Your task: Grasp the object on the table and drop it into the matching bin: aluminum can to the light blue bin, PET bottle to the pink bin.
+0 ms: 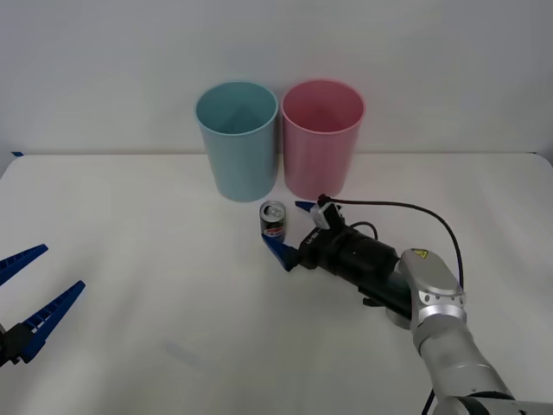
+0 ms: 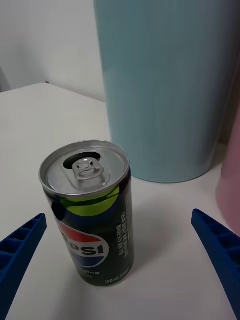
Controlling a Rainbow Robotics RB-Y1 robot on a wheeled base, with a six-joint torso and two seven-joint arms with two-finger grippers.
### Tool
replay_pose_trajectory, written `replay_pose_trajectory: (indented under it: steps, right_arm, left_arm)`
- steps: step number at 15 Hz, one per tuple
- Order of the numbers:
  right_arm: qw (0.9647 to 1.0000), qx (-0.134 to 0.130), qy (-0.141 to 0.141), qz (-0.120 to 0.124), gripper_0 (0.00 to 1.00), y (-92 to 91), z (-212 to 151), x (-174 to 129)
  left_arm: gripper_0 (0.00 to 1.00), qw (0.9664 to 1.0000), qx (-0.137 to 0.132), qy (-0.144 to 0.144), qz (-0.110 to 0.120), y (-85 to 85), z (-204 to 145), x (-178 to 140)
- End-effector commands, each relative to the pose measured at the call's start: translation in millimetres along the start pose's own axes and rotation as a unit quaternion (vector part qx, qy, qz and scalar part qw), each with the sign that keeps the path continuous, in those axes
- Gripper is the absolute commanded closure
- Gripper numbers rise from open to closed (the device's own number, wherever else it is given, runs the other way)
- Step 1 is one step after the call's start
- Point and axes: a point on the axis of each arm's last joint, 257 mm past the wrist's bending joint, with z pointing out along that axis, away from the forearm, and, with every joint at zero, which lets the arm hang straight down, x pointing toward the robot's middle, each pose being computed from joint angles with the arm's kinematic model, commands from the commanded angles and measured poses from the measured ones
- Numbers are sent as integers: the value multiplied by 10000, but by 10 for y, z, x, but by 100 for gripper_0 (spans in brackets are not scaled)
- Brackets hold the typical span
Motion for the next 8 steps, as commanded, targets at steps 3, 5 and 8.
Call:
replay_pose_trajectory:
  steps: [3,5,8]
  right_arm:
    - [9997,-30,108,-225,0,41,56,26]
    - [9996,-77,110,-258,0,81,66,29]
    - [9996,-133,87,-245,0,139,95,11]
  left_arm:
    - [0,10000,0,0,0,0,0,0]
    - [0,10000,0,0,0,0,0,0]
    - [0,10000,0,0,0,0,0,0]
